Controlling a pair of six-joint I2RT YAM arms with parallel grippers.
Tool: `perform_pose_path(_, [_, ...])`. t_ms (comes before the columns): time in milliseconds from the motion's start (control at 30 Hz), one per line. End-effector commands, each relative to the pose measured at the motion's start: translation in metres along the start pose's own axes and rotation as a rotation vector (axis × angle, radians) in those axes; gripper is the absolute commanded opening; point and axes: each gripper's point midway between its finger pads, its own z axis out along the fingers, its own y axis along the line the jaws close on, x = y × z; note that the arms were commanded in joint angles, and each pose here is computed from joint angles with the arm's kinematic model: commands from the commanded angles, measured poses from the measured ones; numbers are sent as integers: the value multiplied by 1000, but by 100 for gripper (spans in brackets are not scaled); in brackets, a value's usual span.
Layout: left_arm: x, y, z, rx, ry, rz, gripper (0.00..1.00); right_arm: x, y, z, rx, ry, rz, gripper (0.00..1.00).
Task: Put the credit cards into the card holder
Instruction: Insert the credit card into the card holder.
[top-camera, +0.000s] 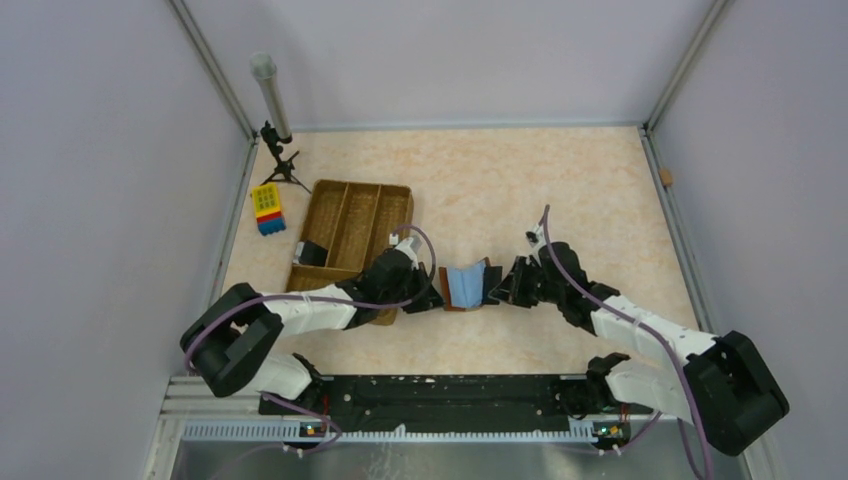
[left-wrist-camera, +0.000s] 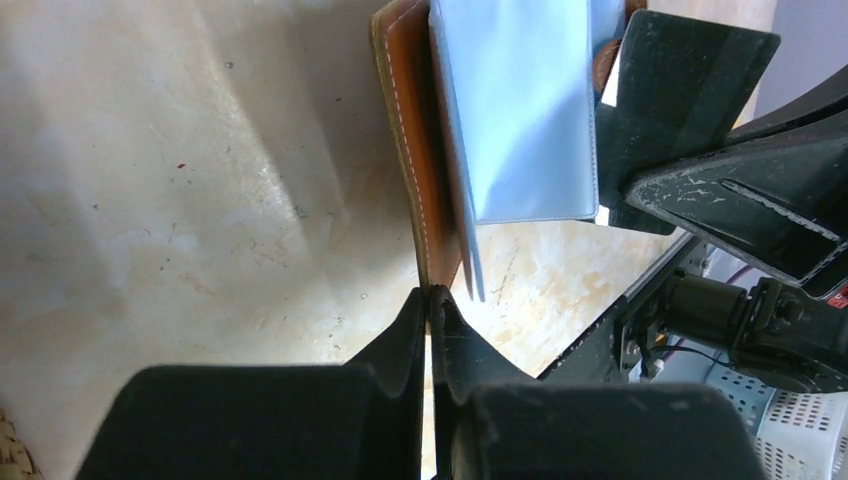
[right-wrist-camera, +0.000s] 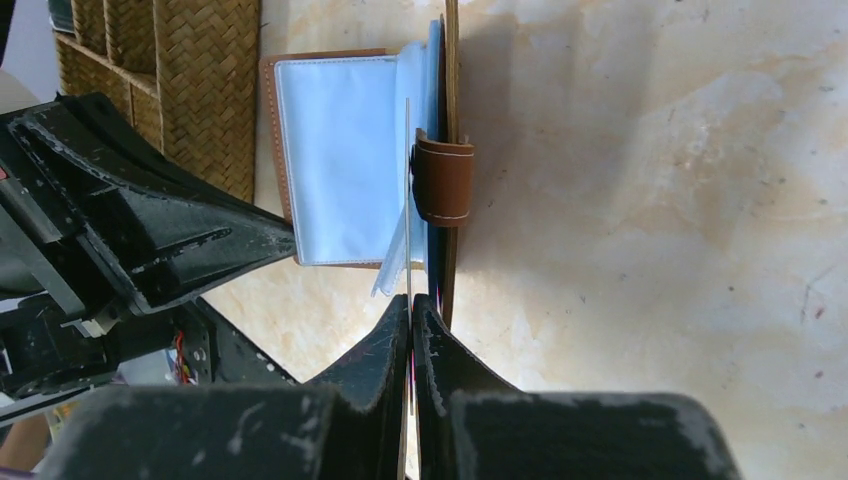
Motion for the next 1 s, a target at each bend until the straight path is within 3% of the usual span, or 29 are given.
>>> perform_pose_path(0, [-6,-8,4,31,3,41,0,-17,21,7,-85,-31,-41,0])
perform_pose_path(67, [-8,-7,4,26,-3,43,1,-17,17,10,-70,-30,-37,0])
perform_pose_path(100, [-9,-6,4,24,-7,43,6,-17,14,11,-55,-29,-34,0])
perform_pose_path(367, [-18,-24,-3,117,-48,98,61,-12,17,17,-82,-11,-53,0])
perform_pose_path(433, [-20,-30,-3,145,-54,107,69,-10,23,20,-100,2,-74,0])
perform_pose_path(667, [-34,-40,4,196,-77,96,85,2,37,35,-126,55,-116,0])
perform_pose_path(967, [-44,-50,10,232,-83,93,95,10,51,45,-153,88,-153,0])
